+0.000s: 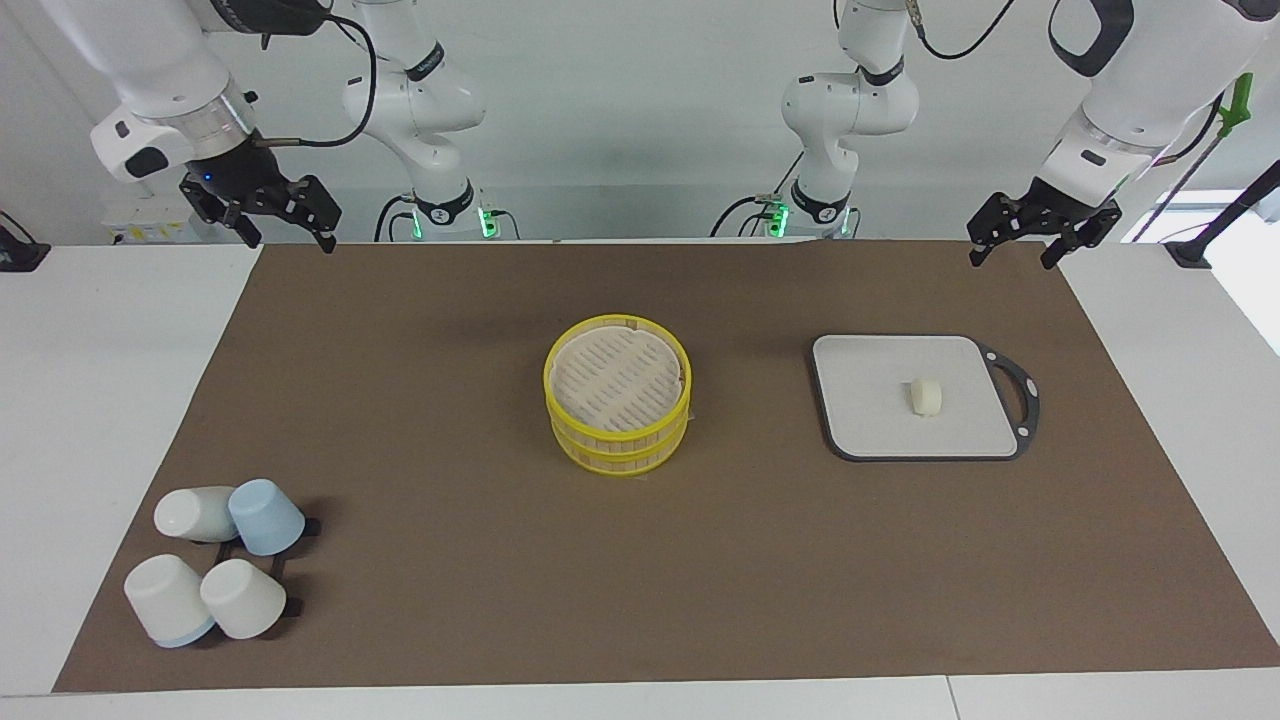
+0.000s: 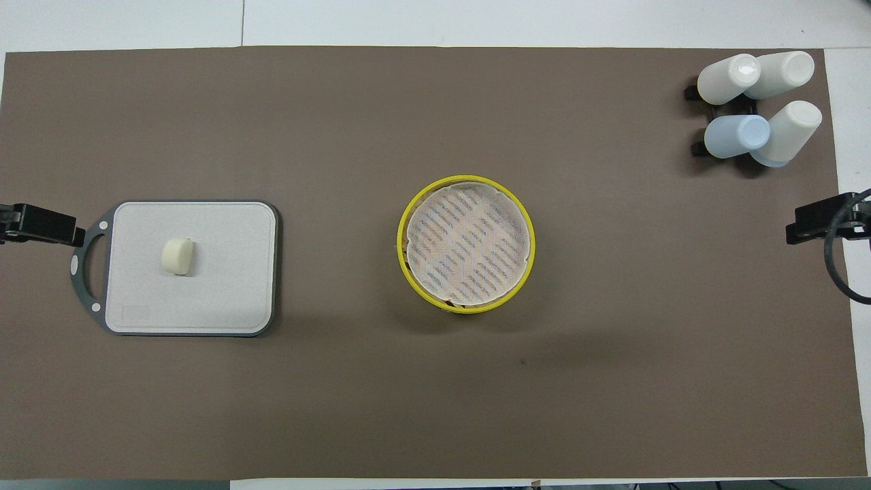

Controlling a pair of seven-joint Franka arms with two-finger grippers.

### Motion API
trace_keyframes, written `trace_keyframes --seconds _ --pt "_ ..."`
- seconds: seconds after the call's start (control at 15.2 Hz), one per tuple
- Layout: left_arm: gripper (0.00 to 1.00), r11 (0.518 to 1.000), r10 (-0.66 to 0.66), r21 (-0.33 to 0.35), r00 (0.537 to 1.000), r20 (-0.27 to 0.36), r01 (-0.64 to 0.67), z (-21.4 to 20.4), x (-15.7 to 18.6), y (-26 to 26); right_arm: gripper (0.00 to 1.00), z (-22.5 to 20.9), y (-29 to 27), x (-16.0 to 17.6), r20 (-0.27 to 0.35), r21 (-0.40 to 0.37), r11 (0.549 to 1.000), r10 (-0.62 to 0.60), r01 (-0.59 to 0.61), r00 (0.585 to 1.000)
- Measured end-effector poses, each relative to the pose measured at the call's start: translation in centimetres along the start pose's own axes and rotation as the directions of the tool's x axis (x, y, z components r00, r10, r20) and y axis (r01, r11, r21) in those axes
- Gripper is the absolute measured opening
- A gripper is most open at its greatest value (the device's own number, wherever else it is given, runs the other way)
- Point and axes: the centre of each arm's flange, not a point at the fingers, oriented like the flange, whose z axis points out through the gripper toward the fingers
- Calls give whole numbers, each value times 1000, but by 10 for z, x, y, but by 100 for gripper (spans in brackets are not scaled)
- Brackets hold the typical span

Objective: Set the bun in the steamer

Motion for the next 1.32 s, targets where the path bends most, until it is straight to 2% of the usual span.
trace_keyframes --seconds 0.59,0.73,0.86,0.92,1.12,1.32 --pt "100 1000 0 0 1000 0 0 1 0 0 100 0 -2 0 3 4 1000 -4 4 1000" --pt "100 1000 0 0 1000 0 0 1 0 0 100 -2 -24 1 -30 13 999 -49 49 998" --pt "100 1000 0 0 1000 0 0 1 0 0 100 -2 -87 0 -84 7 991 -135 136 987" --pt "100 1000 0 0 1000 0 0 1 0 0 100 5 -130 -6 -87 -2 988 -151 152 985" --pt "100 1000 0 -1 1000 1 0 10 -1 0 100 40 -248 -15 -65 -24 992 -126 125 990" --pt "100 1000 1 -2 999 -49 -1 63 -8 -1 100 101 -349 2 -62 -46 998 -36 33 997"
